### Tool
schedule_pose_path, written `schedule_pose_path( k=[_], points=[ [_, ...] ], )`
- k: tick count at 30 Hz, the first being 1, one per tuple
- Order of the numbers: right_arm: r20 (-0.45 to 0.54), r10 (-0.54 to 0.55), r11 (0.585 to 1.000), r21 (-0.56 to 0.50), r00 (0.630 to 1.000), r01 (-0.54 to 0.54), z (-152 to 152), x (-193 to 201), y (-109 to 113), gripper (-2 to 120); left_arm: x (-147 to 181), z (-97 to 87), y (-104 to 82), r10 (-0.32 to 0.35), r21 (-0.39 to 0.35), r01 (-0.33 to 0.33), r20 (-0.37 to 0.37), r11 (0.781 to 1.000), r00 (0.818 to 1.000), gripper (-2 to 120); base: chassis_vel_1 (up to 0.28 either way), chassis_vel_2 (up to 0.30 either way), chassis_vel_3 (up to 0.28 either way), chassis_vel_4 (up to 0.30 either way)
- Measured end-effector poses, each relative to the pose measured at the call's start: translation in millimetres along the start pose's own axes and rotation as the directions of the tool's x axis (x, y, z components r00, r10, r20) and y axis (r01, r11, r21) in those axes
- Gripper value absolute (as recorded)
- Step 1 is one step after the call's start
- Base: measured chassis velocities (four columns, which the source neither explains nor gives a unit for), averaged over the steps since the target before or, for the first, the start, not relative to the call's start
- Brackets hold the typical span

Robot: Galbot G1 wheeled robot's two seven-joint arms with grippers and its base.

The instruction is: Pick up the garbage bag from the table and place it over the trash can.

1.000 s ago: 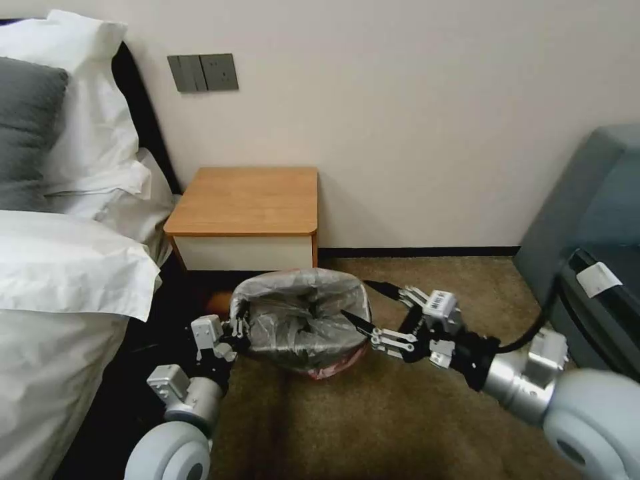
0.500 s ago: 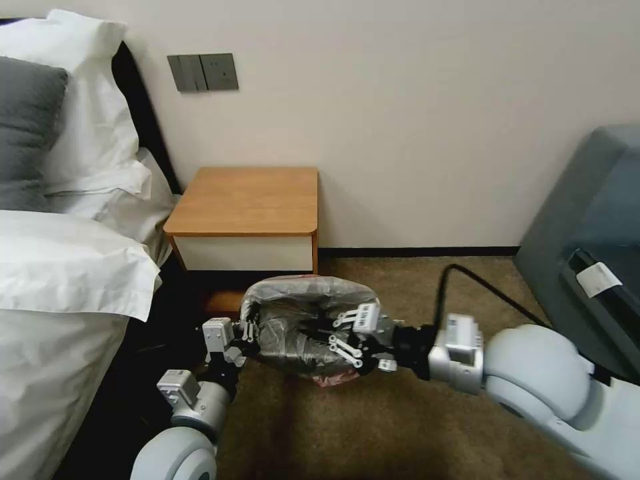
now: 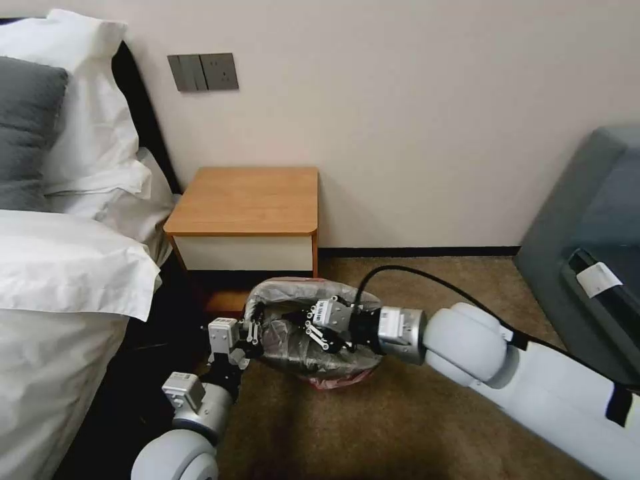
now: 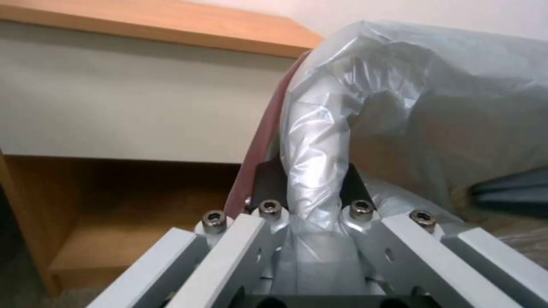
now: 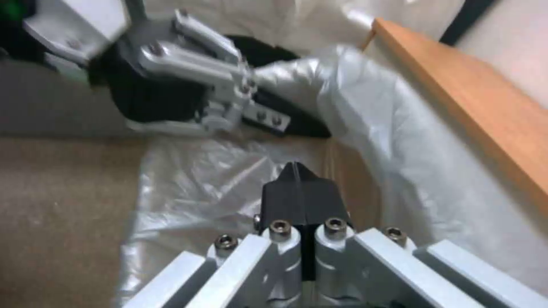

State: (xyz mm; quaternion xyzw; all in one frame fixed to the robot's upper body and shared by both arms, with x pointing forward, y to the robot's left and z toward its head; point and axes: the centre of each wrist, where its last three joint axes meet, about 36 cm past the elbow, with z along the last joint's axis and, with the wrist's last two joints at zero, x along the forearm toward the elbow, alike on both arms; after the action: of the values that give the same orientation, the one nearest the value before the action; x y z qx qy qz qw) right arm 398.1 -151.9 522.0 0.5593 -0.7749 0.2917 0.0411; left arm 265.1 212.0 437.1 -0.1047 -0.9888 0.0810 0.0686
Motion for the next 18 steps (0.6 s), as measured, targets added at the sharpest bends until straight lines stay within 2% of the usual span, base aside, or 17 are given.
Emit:
schedule_pose_path(
  k=[18],
  points=[
    [-0.073, 0.016, 1.0, -0.012, 0.997, -0.016, 30.7, -35.3, -7.7, 0, 1.1, -8.0, -2.0, 0.02, -0.014, -0.019, 0.019, 1.0, 1.0, 5, 0.0, 0.0, 0.0, 0.0]
  ],
)
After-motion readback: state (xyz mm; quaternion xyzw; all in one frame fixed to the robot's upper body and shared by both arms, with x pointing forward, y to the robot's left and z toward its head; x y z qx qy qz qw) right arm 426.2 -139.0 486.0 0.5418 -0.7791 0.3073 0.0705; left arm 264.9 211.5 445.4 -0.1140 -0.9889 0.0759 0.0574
